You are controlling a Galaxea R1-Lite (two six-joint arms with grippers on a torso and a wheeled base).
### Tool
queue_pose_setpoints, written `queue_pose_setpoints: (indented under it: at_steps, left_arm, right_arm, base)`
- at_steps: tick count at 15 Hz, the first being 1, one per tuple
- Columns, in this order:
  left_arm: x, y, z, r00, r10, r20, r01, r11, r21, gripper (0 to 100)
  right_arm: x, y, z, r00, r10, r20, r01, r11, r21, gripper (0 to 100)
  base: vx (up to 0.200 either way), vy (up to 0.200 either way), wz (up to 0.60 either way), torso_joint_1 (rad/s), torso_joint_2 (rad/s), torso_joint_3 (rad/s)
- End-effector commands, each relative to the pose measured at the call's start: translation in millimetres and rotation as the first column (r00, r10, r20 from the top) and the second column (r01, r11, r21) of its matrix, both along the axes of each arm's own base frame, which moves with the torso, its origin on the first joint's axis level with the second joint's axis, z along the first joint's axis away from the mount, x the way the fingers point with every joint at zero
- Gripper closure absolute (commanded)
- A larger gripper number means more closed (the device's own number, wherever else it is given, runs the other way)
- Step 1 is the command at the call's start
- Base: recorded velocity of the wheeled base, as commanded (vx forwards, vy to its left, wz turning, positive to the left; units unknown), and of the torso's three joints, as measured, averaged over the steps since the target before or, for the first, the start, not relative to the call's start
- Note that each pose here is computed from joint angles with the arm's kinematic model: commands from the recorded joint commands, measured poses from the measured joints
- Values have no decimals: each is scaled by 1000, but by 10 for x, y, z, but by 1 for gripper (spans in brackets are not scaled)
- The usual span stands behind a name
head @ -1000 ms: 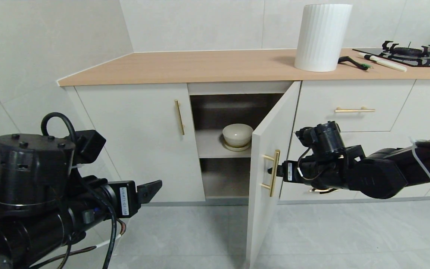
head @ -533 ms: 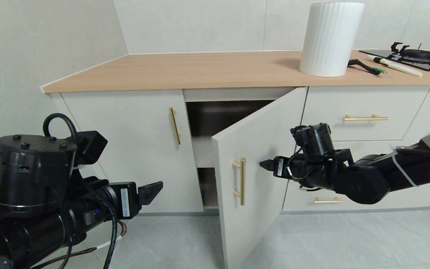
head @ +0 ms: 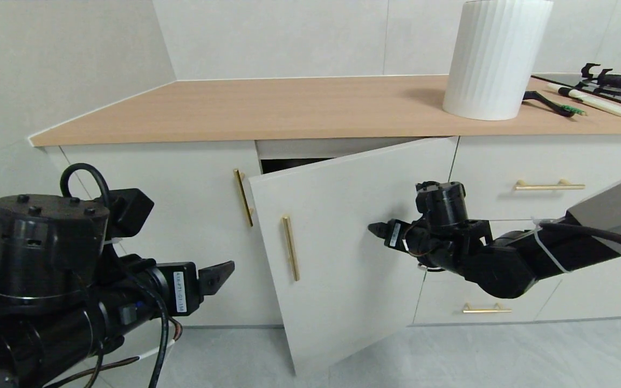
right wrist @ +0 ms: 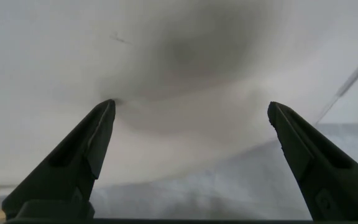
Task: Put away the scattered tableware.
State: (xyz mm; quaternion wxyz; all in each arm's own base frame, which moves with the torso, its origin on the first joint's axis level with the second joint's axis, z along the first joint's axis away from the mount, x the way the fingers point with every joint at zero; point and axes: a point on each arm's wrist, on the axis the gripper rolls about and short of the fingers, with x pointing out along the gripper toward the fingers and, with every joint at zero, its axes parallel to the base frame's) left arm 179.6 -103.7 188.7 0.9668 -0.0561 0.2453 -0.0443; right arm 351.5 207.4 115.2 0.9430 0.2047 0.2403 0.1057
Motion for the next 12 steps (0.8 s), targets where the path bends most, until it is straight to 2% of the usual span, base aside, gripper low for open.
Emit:
queue_pose_setpoints:
  at_steps: [1,4,6,12]
  left_arm:
    - [-1,3,-2,1000,2,0,-2,1000,0,0]
    - [1,1,-6,1000,2,-2,-2,1000,1,0]
    - [1,1,-6,1000,0,-2,0,1000,0,0]
    - [10,-5,-30,1000,-1,-12,1,1000,5,0]
  right_arm:
    - [93,46,-38,999,-40,4,40,999,24,0]
    - [199,63,-30,993,-111,30,110,993,31,0]
    - [255,77,-10,989,-144,34,141,987,73,0]
    - [454,30,-33,964,-256,68,250,964,84,0]
  base:
    - [0,0,0,0,0,0]
    - [0,0,0,0,0,0]
    - [0,0,0,0,0,0]
    - [0,0,0,0,0,0]
